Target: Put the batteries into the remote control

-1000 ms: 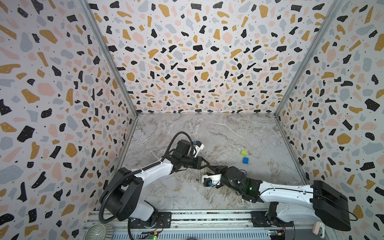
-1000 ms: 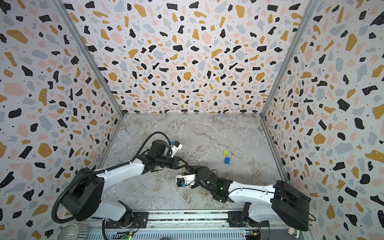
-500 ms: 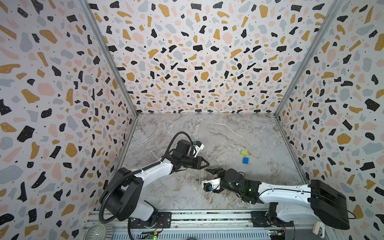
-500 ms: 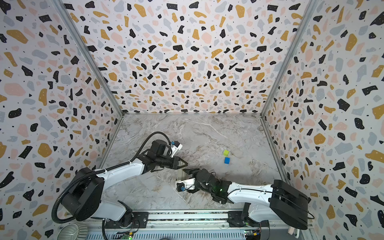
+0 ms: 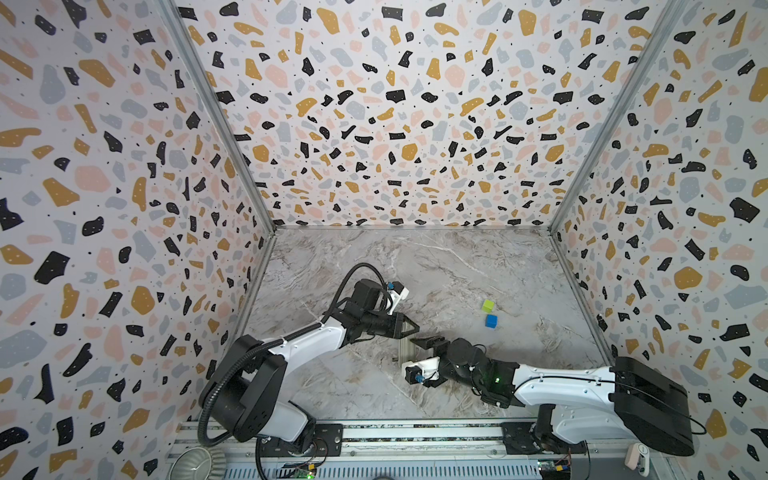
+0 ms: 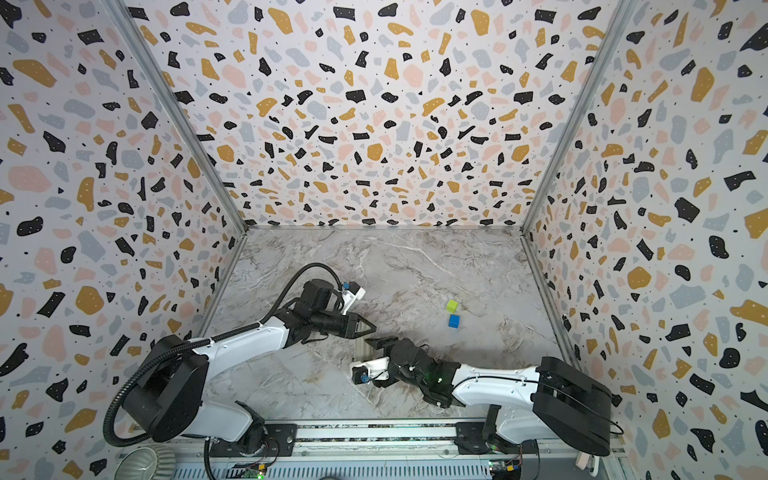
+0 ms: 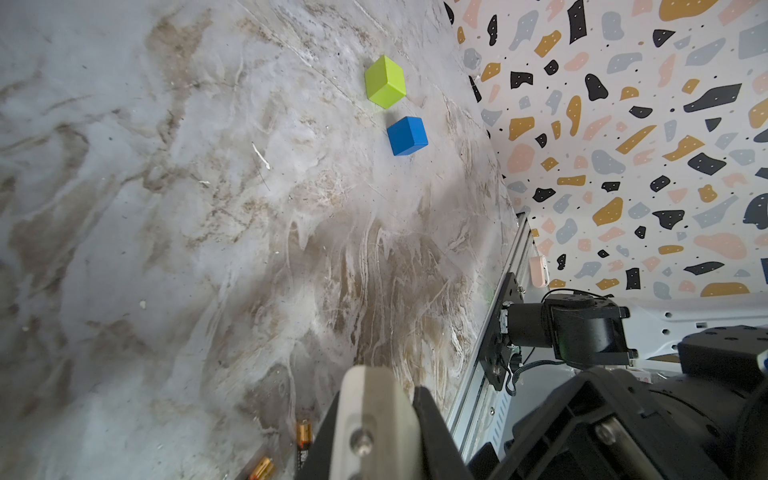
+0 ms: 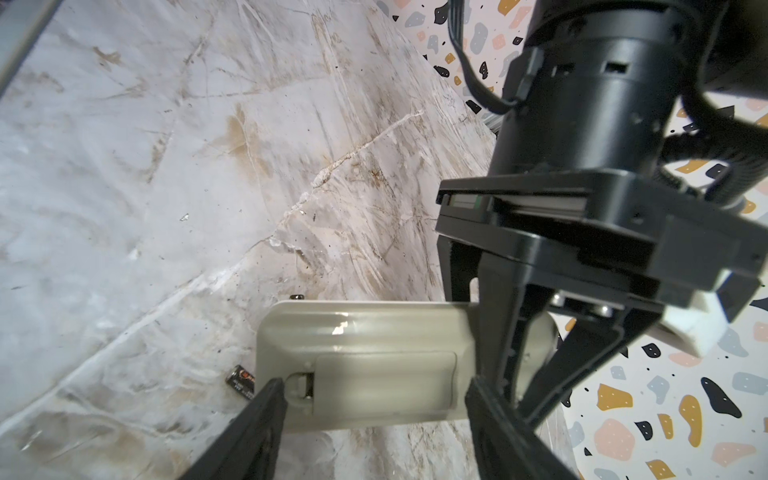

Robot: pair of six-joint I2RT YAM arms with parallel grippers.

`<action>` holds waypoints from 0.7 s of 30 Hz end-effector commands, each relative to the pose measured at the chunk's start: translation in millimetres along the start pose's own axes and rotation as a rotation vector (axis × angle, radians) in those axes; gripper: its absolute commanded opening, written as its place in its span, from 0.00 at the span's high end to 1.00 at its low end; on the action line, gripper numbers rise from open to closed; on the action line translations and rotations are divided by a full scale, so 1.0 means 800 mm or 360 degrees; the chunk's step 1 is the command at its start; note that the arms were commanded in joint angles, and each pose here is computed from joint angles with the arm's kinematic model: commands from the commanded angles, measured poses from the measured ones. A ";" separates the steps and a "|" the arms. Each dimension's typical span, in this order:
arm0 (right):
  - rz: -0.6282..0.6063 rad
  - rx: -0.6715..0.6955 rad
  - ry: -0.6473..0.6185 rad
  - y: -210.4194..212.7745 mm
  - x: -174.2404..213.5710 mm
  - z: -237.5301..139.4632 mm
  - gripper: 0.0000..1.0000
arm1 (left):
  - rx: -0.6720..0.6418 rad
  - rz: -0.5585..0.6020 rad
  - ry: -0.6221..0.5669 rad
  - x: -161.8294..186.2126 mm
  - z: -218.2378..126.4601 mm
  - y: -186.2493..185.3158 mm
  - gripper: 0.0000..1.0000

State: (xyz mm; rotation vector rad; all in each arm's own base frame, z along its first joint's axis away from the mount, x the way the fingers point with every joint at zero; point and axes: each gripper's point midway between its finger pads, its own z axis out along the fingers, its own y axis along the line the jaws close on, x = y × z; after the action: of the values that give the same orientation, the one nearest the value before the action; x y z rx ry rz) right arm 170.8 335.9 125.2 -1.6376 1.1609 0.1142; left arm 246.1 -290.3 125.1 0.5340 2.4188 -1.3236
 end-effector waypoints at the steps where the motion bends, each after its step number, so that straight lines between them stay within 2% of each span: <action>1: 0.0026 0.0073 -0.0017 -0.016 -0.009 0.002 0.28 | 0.0092 0.0049 -0.0039 -0.014 -0.003 -0.019 1.00; 21: -0.0001 0.0147 0.0082 -0.024 0.004 0.006 0.32 | 0.0117 0.0062 -0.0014 -0.009 0.000 -0.025 1.00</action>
State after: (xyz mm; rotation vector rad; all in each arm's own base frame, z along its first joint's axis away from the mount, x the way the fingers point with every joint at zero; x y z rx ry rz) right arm 177.7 336.2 127.0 -1.6052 1.1709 0.0701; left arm 249.1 -291.4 127.6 0.5394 2.3968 -1.3188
